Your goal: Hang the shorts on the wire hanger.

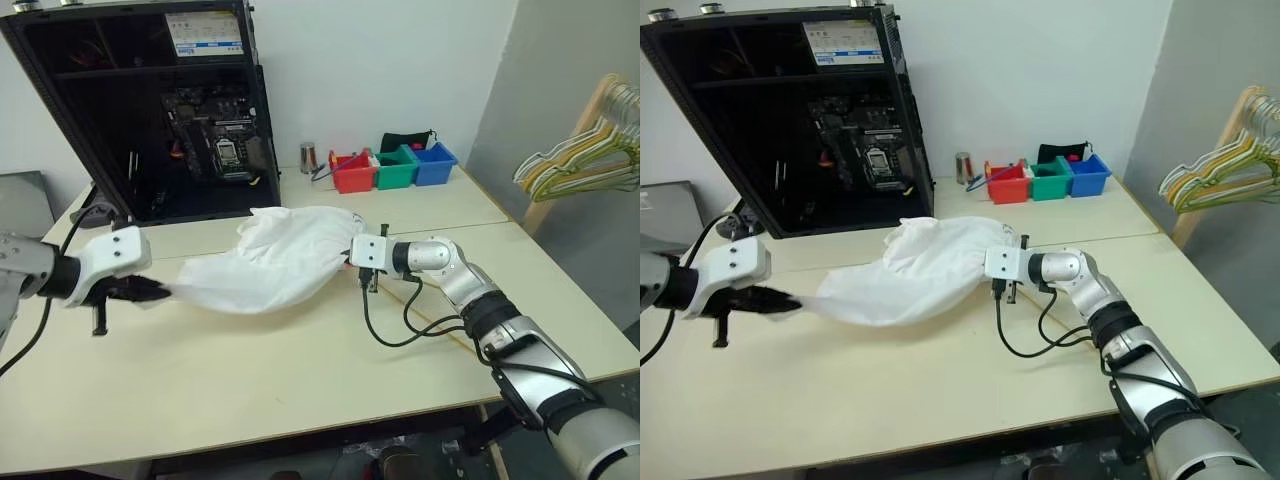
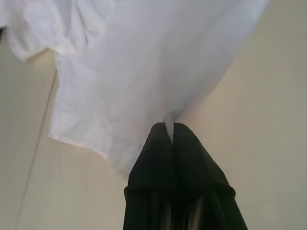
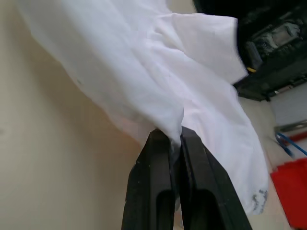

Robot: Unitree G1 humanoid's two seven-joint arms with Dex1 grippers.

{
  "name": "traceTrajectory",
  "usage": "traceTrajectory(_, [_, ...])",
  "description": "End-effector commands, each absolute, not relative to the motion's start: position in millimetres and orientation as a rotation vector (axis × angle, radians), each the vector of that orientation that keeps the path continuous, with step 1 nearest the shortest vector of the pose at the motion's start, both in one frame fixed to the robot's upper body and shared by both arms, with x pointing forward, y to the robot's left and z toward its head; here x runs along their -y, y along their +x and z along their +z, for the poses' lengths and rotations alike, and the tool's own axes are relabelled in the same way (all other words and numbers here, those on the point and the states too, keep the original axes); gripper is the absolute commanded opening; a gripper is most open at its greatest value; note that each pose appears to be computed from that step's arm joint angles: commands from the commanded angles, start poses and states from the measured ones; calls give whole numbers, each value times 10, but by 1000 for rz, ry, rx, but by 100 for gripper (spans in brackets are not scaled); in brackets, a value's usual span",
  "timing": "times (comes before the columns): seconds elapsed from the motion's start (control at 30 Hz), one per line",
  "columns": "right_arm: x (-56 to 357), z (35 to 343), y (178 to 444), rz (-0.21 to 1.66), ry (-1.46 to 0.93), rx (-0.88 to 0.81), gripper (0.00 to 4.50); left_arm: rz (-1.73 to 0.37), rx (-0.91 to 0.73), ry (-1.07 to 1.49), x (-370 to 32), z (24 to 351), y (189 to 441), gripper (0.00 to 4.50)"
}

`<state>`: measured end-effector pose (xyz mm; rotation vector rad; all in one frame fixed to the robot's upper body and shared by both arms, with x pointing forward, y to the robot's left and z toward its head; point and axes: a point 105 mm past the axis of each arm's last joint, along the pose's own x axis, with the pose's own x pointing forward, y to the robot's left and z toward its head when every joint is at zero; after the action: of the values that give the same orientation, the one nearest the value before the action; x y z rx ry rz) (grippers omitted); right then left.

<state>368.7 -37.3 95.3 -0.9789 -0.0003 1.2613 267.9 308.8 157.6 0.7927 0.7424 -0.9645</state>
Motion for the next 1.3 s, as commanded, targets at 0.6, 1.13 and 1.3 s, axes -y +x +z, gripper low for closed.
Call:
traceTrajectory(0.6, [763, 588, 2845, 1484, -933, -335, 0, -1363, -911, 712, -2516, 943, 1797, 5])
traceTrajectory(1.13, [519, 3766, 4347, 260, -904, 846, 0, 692, 680, 968, -3865, 4719, 3188, 5])
traceTrajectory(1.3, [262, 2922, 4339, 583, -898, 675, 0, -41, 294, 896, -3358, 3444, 3775, 5])
